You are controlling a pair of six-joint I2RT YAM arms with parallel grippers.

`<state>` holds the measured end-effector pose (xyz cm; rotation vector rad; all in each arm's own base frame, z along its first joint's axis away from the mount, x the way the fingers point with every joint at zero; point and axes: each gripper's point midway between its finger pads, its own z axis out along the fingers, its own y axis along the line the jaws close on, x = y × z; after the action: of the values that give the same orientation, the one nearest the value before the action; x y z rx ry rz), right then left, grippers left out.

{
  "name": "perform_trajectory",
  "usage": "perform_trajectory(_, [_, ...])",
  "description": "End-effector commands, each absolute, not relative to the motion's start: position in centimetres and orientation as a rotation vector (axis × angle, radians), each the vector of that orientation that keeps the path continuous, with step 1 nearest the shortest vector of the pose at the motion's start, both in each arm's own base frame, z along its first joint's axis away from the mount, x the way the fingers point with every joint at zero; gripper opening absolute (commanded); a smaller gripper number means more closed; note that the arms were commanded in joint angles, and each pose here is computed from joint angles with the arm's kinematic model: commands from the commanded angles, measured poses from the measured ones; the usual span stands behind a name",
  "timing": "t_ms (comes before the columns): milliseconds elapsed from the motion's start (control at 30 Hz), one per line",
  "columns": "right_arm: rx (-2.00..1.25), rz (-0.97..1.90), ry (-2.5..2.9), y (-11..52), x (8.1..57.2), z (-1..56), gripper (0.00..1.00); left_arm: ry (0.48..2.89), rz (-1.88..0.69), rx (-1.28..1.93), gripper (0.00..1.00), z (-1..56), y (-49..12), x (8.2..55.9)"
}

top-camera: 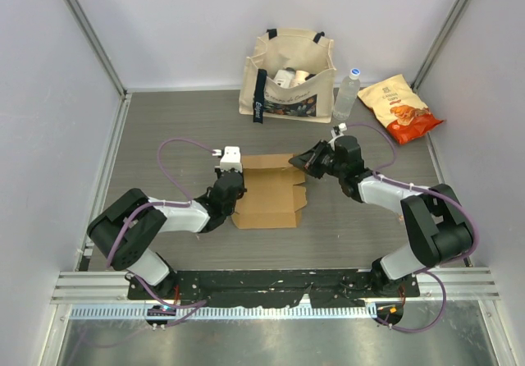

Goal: Fold the paper box

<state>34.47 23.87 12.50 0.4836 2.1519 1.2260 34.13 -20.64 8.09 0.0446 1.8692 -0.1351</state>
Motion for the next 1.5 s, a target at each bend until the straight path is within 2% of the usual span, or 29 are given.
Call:
perform_trajectory(0, [0.449,1.239,2.054,23.8,35.5,14.2,0.02,1.807,-0.189,-0.004,0.0,10.6,-21.5,35.0])
perform_trajectory(133, [0.388,1.171,2.056,23.1,35.4,13.7,0.02,1.804,-0.184,-0.008,0.0,10.7,-21.4,35.0])
perform_trajectory(167, [0.354,1.082,2.121,22.5,35.0,12.4,0.14,1.804,-0.178,-0.013,0.0,10.7,-21.2,35.0])
perform_trajectory(200, [0.332,1.028,2.139,21.9,34.7,12.0,0.34,1.803,-0.174,-0.016,0.0,10.6,-21.1,35.0])
perform_trajectory(300, [0.193,0.723,2.176,18.7,33.4,11.7,0.45,1.8,-0.16,-0.035,0.0,10.7,-20.7,35.0])
perform_trajectory(367, [0.117,0.57,2.169,16.4,32.5,11.7,0.45,1.802,-0.158,-0.034,0.0,10.5,-20.8,35.0])
perform_trajectory(467, [0.065,0.5,2.175,15.2,31.5,10.7,0.42,1.805,-0.17,-0.027,0.0,10.5,-21.1,35.0])
perform_trajectory(633, [0.015,0.533,2.156,16.9,31.5,9.4,0.23,1.813,-0.177,-0.027,0.0,10.3,-21.2,35.0])
perform_trajectory(700, [-0.013,0.416,2.171,16.9,31.8,8.1,0.16,1.815,-0.173,-0.026,0.0,10.2,-21.1,35.0])
perform_trajectory(867, [-0.025,0.259,2.14,17.0,33.0,7.5,0.07,1.812,-0.17,-0.027,0.0,10.3,-21.1,35.1])
perform_trajectory(1200, [-0.069,0.267,2.159,18.8,33.7,5.5,0.06,1.812,-0.195,-0.024,0.0,10.4,-21.5,35.0])
perform_trajectory(1467, [-0.096,0.388,2.102,21.5,34.5,7.3,0.06,1.822,-0.203,-0.02,0.0,10.0,-21.7,35.0])
